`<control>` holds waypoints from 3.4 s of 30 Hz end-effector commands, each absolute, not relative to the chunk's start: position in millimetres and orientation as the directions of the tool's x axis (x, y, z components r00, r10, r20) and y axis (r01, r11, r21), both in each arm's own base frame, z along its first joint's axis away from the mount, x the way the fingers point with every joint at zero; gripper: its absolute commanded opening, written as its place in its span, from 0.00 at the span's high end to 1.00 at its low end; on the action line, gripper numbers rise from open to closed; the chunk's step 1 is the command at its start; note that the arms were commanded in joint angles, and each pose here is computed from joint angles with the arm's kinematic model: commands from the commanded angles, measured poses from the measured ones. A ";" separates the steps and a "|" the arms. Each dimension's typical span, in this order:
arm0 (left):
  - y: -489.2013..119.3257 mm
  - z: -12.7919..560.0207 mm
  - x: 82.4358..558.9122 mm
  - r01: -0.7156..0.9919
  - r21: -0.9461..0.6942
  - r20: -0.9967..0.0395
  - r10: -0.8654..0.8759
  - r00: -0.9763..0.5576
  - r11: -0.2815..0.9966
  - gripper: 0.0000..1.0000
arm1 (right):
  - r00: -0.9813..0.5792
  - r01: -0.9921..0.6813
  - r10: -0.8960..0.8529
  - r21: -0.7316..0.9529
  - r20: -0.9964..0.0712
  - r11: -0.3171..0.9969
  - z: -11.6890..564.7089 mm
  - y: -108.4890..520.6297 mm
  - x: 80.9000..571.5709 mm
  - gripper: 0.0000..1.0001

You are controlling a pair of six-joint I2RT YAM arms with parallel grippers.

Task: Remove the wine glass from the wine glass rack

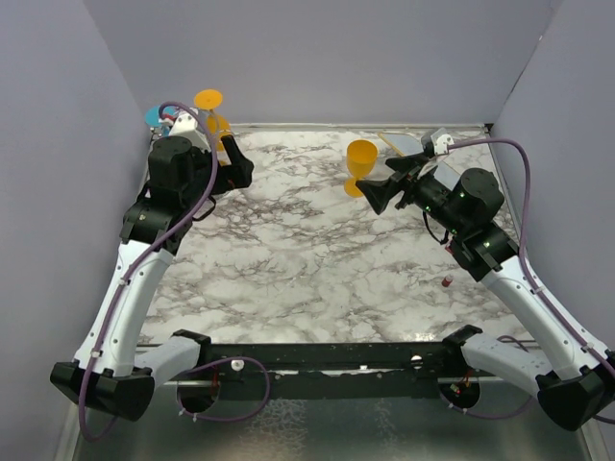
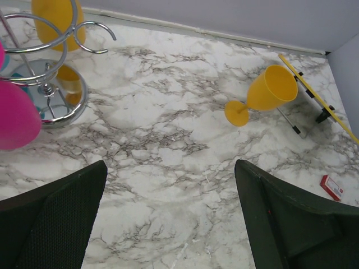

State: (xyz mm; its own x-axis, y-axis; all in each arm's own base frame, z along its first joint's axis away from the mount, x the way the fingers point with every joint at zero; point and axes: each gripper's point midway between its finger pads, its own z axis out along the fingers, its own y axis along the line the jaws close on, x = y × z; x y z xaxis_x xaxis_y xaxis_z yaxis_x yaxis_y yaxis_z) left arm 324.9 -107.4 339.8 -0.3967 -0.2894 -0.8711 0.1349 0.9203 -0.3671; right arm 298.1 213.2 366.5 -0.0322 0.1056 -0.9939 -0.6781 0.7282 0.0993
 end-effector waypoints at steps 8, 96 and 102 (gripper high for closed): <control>-55.1 360.5 346.2 -0.063 -0.288 -0.882 -0.291 -0.371 0.955 0.01 | 0.008 -0.653 0.121 0.087 -0.993 0.753 372.3 208.9 301.3 0.02; 70.2 291.9 439.2 -0.398 0.100 -0.768 -0.184 -0.614 0.912 0.05 | -0.006 -0.662 0.117 0.092 -0.993 0.744 363.8 216.8 305.4 0.01; 67.6 286.7 441.4 -0.387 0.062 -0.759 -0.208 -0.617 0.920 0.04 | -0.007 -0.662 0.117 0.092 -0.993 0.744 362.8 217.0 305.7 0.01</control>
State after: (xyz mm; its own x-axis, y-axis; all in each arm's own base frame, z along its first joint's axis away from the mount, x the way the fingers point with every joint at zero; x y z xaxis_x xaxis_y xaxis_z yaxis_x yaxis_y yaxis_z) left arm 448.0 65.6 282.4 -0.6240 -0.1870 -0.7587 -0.3806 0.9207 0.0861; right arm 306.4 217.3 352.3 -0.0437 0.1006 -0.9940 -0.6641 0.7403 0.1041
